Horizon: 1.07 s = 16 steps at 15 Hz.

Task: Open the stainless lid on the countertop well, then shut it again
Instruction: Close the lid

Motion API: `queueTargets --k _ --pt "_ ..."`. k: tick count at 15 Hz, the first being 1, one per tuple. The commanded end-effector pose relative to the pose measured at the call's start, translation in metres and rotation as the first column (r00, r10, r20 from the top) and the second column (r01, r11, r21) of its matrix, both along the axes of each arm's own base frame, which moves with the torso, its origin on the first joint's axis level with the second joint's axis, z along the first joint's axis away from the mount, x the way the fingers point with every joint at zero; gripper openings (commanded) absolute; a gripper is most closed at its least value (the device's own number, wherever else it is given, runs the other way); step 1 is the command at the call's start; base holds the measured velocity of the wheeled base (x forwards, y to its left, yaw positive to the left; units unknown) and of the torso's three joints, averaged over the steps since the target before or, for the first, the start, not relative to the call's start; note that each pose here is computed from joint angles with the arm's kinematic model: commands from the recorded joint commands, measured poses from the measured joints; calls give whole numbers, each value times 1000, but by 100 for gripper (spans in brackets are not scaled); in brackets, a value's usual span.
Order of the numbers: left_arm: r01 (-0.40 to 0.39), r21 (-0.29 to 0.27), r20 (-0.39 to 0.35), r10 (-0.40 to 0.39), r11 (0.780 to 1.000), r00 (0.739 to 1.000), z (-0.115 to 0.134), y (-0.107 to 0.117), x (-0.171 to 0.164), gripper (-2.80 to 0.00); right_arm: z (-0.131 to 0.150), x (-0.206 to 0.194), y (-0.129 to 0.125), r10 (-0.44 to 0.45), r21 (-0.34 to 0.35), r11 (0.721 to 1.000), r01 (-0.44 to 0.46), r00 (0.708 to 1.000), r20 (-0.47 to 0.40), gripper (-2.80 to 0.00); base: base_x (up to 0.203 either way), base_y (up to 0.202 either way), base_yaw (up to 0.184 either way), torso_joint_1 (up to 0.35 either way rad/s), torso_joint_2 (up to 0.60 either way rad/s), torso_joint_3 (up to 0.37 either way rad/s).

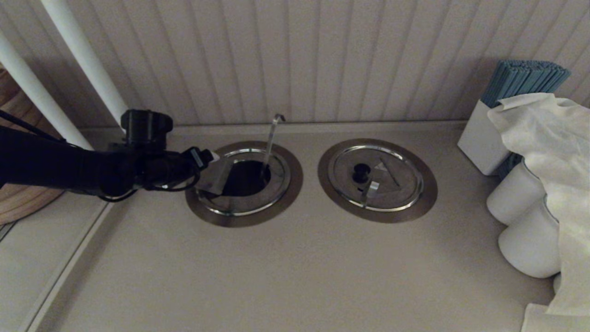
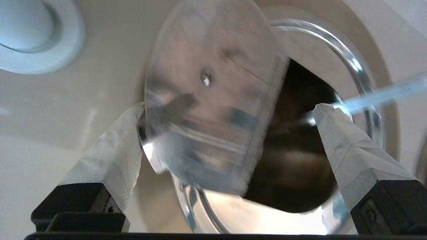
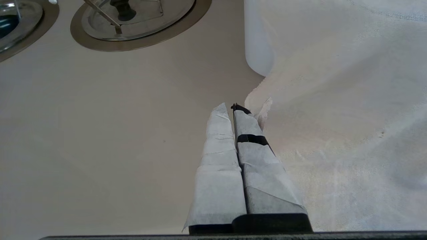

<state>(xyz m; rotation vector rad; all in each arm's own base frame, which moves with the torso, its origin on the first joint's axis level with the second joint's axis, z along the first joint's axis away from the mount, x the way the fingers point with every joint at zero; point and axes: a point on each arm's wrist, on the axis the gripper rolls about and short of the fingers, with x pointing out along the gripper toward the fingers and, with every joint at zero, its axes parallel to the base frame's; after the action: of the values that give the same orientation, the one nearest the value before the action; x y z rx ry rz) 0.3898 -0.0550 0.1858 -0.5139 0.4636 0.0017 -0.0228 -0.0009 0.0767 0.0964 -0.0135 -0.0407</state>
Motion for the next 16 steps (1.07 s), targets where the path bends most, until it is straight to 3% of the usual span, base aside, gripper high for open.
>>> queueTargets --k 1,16 --pt "21 -9 32 -21 1000 999 13 -7 -11 0 0 0 0 0 0 1000 0 1000 -1 -280 0 0 0 0 0 0" --pt "129 -12 46 -128 992 991 19 -46 -35 0 0 0 0 0 0 1000 0 1000 -1 -280 0 0 0 0 0 0"
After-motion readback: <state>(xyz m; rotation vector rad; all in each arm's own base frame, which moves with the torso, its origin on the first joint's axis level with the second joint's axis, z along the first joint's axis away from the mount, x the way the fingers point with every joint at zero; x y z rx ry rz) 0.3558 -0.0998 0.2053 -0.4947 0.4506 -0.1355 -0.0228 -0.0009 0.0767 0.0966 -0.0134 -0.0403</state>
